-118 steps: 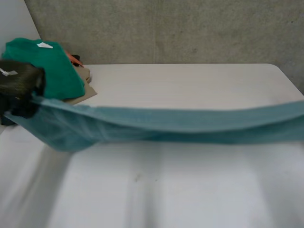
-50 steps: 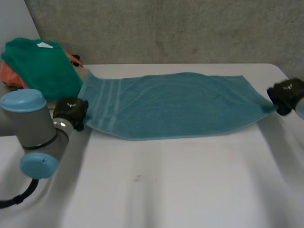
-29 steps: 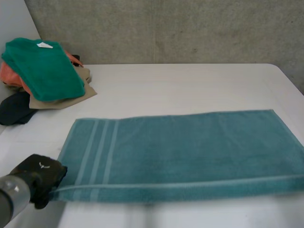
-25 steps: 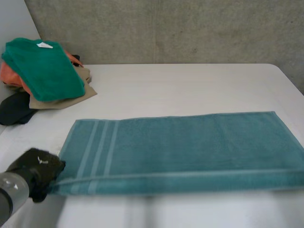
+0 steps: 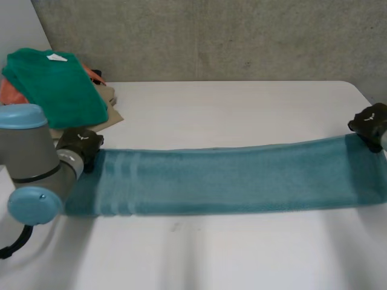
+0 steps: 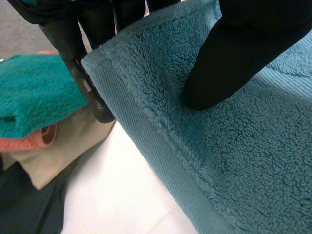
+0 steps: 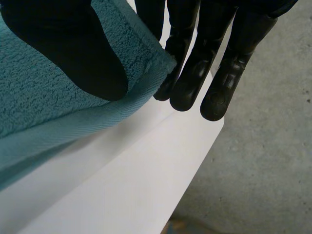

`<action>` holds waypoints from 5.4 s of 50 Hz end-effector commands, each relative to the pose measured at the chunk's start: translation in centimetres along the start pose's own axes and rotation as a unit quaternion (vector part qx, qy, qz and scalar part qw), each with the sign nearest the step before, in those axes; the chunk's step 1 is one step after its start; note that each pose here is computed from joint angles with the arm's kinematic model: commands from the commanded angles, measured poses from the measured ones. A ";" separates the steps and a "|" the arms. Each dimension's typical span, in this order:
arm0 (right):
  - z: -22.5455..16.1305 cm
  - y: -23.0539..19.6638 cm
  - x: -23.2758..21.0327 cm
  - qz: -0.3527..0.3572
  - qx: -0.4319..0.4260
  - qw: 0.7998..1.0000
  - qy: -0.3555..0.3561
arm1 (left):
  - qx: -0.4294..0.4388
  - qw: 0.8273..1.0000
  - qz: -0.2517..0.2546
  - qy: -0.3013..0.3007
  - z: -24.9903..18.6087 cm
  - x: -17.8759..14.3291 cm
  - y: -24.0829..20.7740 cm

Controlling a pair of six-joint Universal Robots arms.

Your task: Fold the laundry.

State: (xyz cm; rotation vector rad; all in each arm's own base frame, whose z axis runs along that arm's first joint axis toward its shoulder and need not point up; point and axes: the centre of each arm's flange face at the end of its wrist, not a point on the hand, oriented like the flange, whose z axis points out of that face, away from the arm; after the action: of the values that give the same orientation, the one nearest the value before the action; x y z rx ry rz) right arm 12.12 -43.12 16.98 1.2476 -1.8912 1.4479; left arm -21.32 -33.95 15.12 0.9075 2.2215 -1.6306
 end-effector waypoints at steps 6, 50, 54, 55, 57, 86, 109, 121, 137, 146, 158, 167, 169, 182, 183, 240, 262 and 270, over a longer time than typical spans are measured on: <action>4.5 0.7 -1.6 -0.014 0.000 0.999 0.045 | 0.018 1.000 0.010 -0.008 3.7 2.1 -0.4; -4.4 4.0 -0.1 0.207 -0.007 0.976 -0.071 | 0.042 0.998 -0.034 -0.019 -3.0 2.2 -2.3; -3.9 5.0 -0.3 0.194 0.000 0.980 -0.052 | 0.038 0.998 -0.055 -0.015 -3.5 2.4 -2.1; -3.8 5.4 -0.3 0.192 0.002 0.980 -0.046 | 0.037 0.998 -0.057 -0.014 -3.5 2.4 -2.0; -3.5 5.9 -0.5 0.192 0.002 0.980 -0.042 | 0.036 0.997 -0.061 -0.013 -3.6 2.5 -1.9; -2.7 12.2 2.3 0.188 -0.034 0.981 0.024 | 0.035 0.997 -0.063 -0.016 -5.0 2.1 -1.7; -4.1 2.2 4.2 -0.002 0.059 0.997 0.056 | 0.037 0.996 -0.082 -0.014 -6.5 1.0 -1.3; -10.8 -16.3 -10.2 -0.084 0.306 0.945 -0.079 | 0.048 0.995 -0.087 -0.018 -7.0 0.6 -2.0; -17.4 -23.6 -23.8 -0.097 0.442 0.870 -0.197 | 0.058 0.994 -0.087 -0.015 -7.2 0.9 -2.4; -17.4 -24.5 -24.2 -0.034 0.445 0.865 -0.229 | 0.086 0.993 -0.086 -0.010 -7.5 1.5 -3.8; -17.7 -25.6 -22.6 0.108 0.426 0.847 -0.299 | 0.107 0.988 -0.107 -0.015 -7.3 1.3 -4.7; -15.8 -23.5 -18.6 0.144 0.343 0.892 -0.258 | 0.114 0.988 -0.104 0.000 -7.9 2.2 -5.1; -15.4 -22.2 -17.5 0.159 0.302 0.908 -0.244 | 0.119 0.988 -0.102 0.006 -8.2 2.6 -5.3; -12.3 -10.4 -11.6 0.239 0.125 0.947 -0.176 | 0.140 0.984 -0.081 0.068 -9.8 7.1 -6.3; -12.1 -9.8 -11.6 0.242 0.120 0.946 -0.177 | 0.142 0.984 -0.080 0.071 -9.8 7.4 -6.4; -20.4 -23.3 -22.0 0.010 0.386 0.887 -0.254 | 0.156 0.979 -0.134 0.012 -8.5 2.7 -7.7; -11.5 -15.1 -15.8 0.370 0.088 0.881 -0.281 | 0.111 0.962 -0.163 0.186 -9.8 12.1 -7.2; -9.7 -14.1 -17.2 0.344 0.073 0.894 -0.278 | 0.014 0.973 -0.140 0.182 -8.5 13.3 -3.7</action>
State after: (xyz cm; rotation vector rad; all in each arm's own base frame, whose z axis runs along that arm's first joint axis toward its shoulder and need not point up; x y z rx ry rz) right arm 30.79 -27.55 15.62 1.1511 -2.9202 1.7421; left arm -33.40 -22.10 16.53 1.0230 2.6288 -1.9477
